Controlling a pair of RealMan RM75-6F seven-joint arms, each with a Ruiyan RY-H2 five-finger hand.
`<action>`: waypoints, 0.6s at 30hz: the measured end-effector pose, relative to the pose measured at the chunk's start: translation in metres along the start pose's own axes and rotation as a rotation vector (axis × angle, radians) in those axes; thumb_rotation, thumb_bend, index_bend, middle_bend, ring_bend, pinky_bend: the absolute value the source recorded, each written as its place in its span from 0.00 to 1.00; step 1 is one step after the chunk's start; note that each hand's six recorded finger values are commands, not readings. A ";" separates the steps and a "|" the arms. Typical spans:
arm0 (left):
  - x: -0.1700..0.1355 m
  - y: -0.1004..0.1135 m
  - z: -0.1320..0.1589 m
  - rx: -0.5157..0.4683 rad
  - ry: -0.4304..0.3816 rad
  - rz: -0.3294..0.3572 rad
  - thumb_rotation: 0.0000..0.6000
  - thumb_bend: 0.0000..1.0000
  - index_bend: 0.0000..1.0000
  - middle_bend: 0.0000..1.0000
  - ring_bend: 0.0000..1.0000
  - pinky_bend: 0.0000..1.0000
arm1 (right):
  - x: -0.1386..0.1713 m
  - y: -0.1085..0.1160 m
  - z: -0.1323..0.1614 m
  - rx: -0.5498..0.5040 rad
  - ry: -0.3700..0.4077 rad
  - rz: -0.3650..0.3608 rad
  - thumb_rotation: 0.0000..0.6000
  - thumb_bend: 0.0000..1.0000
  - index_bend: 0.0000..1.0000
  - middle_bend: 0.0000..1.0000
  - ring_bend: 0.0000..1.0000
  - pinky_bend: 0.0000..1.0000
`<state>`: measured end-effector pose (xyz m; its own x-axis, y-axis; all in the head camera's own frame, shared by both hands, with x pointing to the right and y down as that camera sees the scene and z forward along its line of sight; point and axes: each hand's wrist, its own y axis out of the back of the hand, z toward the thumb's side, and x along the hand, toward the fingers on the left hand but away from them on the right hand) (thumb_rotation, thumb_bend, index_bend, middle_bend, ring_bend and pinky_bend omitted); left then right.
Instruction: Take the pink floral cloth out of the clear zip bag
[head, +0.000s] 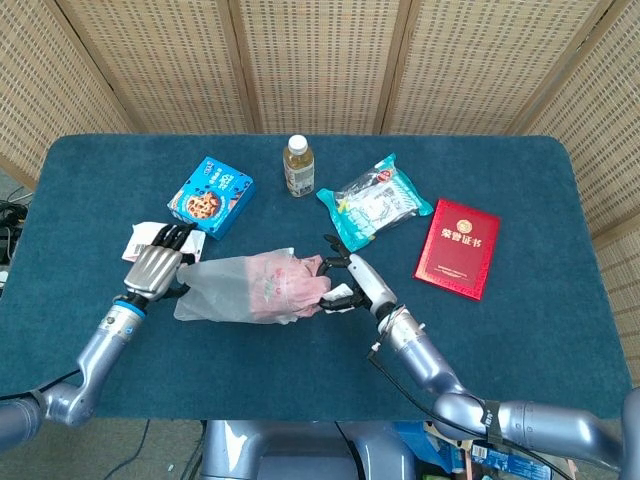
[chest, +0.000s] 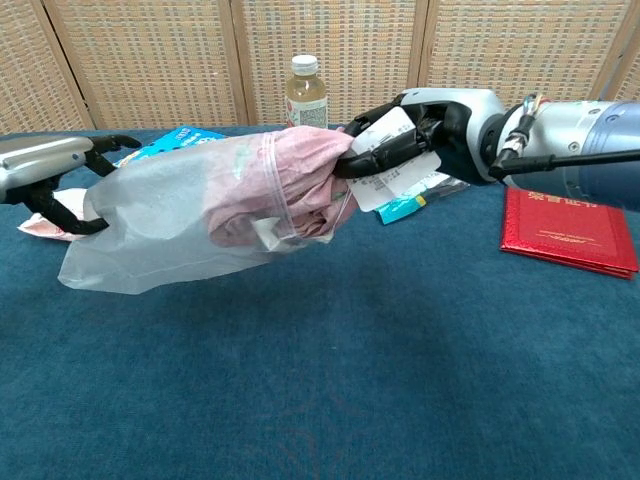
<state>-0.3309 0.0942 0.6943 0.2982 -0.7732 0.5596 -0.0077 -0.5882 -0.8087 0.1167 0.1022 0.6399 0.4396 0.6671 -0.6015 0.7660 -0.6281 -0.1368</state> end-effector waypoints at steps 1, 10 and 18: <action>-0.001 0.003 -0.007 0.003 0.013 0.006 1.00 0.43 0.77 0.00 0.00 0.00 | 0.000 0.004 0.000 0.001 0.000 -0.007 1.00 0.91 0.89 0.00 0.00 0.00; -0.021 0.045 -0.090 0.029 0.174 0.082 1.00 0.43 0.77 0.00 0.00 0.00 | 0.008 0.050 -0.009 0.013 -0.023 -0.095 1.00 0.91 0.89 0.00 0.00 0.00; -0.046 0.073 -0.142 0.032 0.283 0.139 1.00 0.43 0.77 0.00 0.00 0.00 | 0.016 0.076 -0.024 0.016 -0.044 -0.137 1.00 0.91 0.89 0.00 0.00 0.00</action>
<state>-0.4809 0.0536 0.6352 0.0186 -0.8835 0.4682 0.0016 -0.4682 -0.8836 0.1931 0.0754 0.6391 0.3102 0.7293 -0.6098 0.8096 -0.5389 -0.2326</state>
